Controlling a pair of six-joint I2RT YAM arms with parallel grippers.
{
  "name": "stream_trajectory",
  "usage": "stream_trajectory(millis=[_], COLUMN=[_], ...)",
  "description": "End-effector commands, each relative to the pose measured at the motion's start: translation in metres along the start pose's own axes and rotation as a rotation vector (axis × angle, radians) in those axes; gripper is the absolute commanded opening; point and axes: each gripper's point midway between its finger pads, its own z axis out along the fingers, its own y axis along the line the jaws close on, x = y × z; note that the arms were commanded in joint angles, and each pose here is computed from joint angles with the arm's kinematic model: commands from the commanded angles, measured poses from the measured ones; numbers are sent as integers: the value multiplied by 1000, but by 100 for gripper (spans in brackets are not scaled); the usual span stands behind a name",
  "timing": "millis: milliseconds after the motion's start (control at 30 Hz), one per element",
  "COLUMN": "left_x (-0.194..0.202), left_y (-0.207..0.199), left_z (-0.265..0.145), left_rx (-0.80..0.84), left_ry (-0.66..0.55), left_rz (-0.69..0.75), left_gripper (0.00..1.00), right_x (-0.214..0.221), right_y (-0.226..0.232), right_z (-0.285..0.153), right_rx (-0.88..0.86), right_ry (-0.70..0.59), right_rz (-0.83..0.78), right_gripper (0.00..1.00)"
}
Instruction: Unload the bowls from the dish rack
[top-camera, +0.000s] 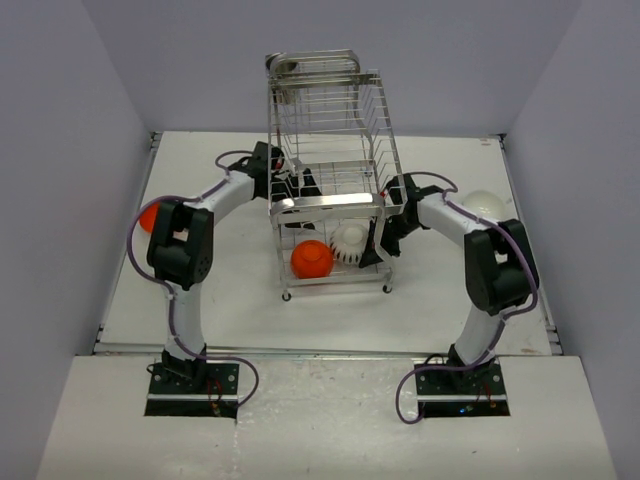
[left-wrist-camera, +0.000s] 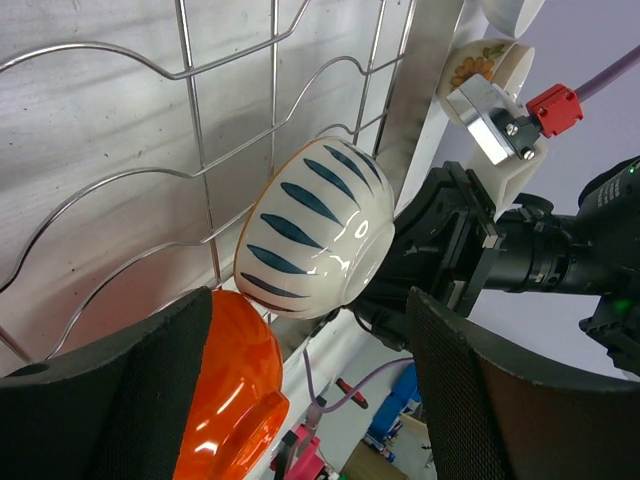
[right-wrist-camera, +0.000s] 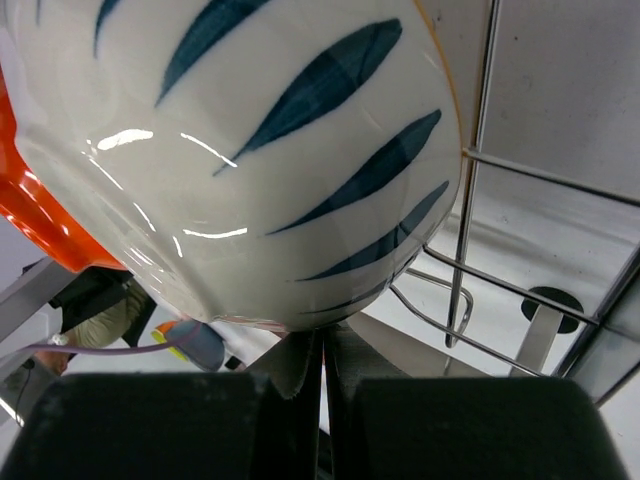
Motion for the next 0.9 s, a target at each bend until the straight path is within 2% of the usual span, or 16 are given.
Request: stream_trajectory(millis=[0, 233, 500, 600, 867], left_x=[-3, -15, -12, -12, -15], left_y=[-17, -19, 9, 11, 12], left_z=[1, 4, 22, 25, 32], left_rx=[47, 100, 87, 103, 127], left_ry=[-12, -102, -80, -74, -64], left_rz=[52, 112, 98, 105, 103], left_gripper=[79, 80, 84, 87, 89], right_x=[-15, -26, -41, -44, -56], right_y=[18, 26, 38, 40, 49], right_z=[-2, 0, -2, -1, -1], right_rx=[-53, -70, -87, -94, -108], right_ry=[-27, -31, -40, -33, -30], right_rz=[-19, -18, -19, -18, -23], right_gripper=[0, 0, 0, 0, 0])
